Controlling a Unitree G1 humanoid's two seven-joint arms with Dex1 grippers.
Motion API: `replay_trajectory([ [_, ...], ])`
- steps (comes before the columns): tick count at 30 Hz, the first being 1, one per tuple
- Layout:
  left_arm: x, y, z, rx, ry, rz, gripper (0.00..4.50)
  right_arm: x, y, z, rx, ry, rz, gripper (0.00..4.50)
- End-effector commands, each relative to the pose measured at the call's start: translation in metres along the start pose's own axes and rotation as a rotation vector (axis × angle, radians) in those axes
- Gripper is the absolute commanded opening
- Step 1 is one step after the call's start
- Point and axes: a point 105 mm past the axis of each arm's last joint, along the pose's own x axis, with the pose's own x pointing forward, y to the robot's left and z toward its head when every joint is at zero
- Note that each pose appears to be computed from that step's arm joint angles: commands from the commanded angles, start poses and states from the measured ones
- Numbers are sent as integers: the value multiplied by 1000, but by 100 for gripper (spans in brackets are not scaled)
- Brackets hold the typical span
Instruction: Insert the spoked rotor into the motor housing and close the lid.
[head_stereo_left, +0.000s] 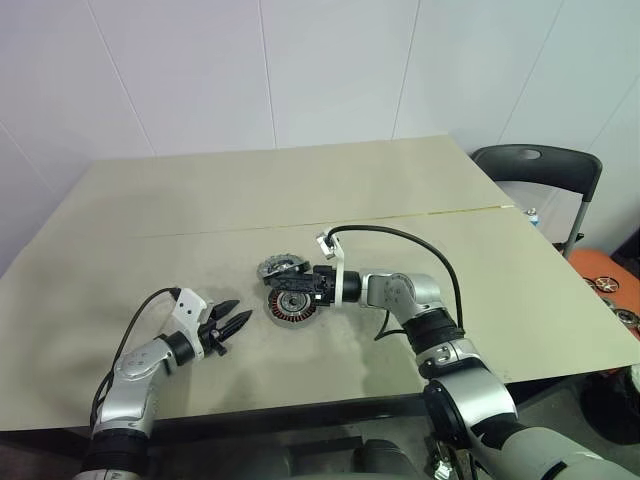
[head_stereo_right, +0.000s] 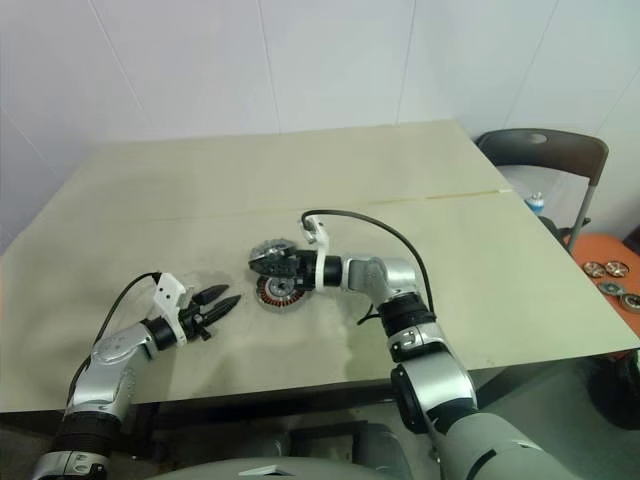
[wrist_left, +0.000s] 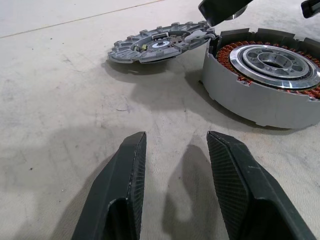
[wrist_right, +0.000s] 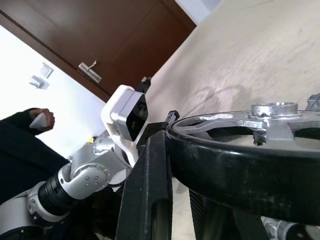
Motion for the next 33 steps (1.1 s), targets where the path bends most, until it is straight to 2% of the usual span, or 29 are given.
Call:
replay_trajectory([
  [1, 6, -10, -6, -12, 19, -37, 205, 2, 7, 12, -41, -19, 27, 13],
  [8, 5, -8, -5, -9, 20, -28, 205, -1, 13, 1, 14, 58, 70, 243],
  [22, 3, -6, -5, -9, 21, -21, 205, -26, 22, -26, 52, 210, 108, 243],
  [33, 7, -11, -6, -13, 19, -34, 205, -33, 9, -31, 8, 279, 16, 243],
])
